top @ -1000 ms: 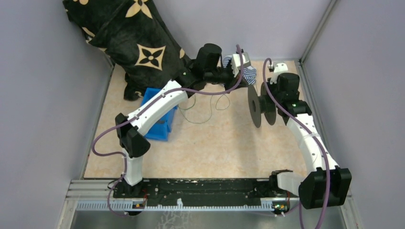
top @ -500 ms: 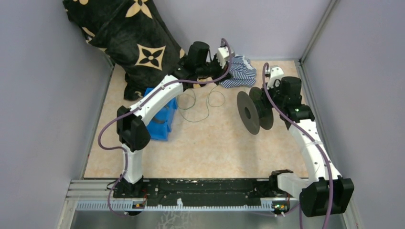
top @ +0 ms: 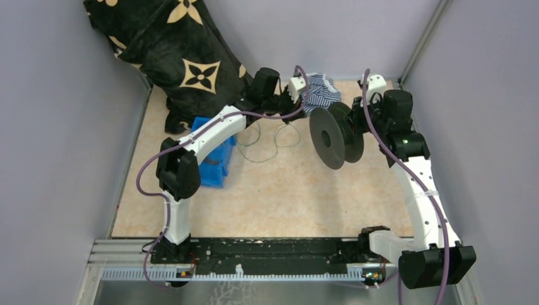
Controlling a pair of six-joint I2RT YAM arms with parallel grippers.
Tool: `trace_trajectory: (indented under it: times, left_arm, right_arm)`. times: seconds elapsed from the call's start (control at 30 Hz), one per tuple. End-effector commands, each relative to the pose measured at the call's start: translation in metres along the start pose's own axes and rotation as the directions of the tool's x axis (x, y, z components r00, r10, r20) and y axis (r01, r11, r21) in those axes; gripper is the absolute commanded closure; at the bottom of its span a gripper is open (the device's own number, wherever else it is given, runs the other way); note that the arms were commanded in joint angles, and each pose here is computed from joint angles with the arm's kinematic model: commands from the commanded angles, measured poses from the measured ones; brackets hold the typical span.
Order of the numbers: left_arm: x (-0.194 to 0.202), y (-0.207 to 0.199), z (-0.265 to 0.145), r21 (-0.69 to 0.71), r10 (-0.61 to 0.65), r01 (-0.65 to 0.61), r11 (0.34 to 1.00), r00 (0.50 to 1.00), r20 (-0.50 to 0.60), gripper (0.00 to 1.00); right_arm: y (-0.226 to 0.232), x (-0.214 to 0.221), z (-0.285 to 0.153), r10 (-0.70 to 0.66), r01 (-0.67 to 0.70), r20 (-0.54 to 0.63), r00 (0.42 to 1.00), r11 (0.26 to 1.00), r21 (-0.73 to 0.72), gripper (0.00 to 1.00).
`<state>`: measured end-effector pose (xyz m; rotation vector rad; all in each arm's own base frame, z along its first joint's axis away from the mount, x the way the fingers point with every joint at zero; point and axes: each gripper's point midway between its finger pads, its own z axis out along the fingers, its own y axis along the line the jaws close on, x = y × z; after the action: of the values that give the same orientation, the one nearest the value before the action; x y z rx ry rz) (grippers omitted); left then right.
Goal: Wrap the cables
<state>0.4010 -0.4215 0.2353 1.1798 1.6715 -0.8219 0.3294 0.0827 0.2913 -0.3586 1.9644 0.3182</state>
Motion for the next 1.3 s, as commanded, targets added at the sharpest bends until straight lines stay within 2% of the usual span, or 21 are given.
trace_trajectory:
  times: [0.0,0.17,0.3,0.6,0.77,0.93,1.07,1.27]
  left_arm:
    - [0.000,-0.014,0.001,0.081,0.028,-0.031,0.996,0.999,0.039,1.00]
    - [0.008,-0.029,-0.001,0.149,0.015,-0.022,0.989,0.999,0.048,0.98]
    - [0.017,-0.038,-0.004,0.180,0.010,-0.019,0.984,0.999,0.046,0.91]
    - [0.040,-0.052,-0.015,0.247,0.018,-0.026,0.969,0.999,0.035,0.65]
    - [0.048,-0.044,-0.027,0.234,0.062,-0.067,0.970,0.998,0.032,0.43]
    - [0.057,-0.032,-0.040,0.220,0.114,-0.119,0.968,0.993,0.033,0.28]
    - [0.067,-0.023,-0.046,0.211,0.119,-0.123,0.970,0.992,0.029,0.20]
    - [0.086,-0.011,-0.040,0.189,0.095,-0.094,0.978,0.995,0.004,0.16]
  right_arm:
    - [0.006,-0.062,-0.020,0.013,-0.014,0.161,0.987,1.000,0.002,1.00]
    - [0.005,-0.076,-0.018,0.047,-0.049,0.175,0.983,0.999,0.004,1.00]
    - [0.002,-0.083,-0.018,0.058,-0.063,0.183,0.981,0.998,0.018,1.00]
    - [0.001,-0.103,-0.034,0.037,-0.048,0.217,0.975,0.998,0.046,1.00]
    - [0.001,-0.111,-0.045,0.014,-0.028,0.226,0.974,0.998,0.058,1.00]
    - [0.007,-0.116,-0.055,0.005,-0.014,0.224,0.975,0.999,0.041,1.00]
    - [0.014,-0.123,-0.063,0.002,-0.006,0.233,0.973,1.000,0.012,1.00]
    - [0.021,-0.138,-0.075,-0.002,0.004,0.263,0.965,1.000,-0.007,1.00]
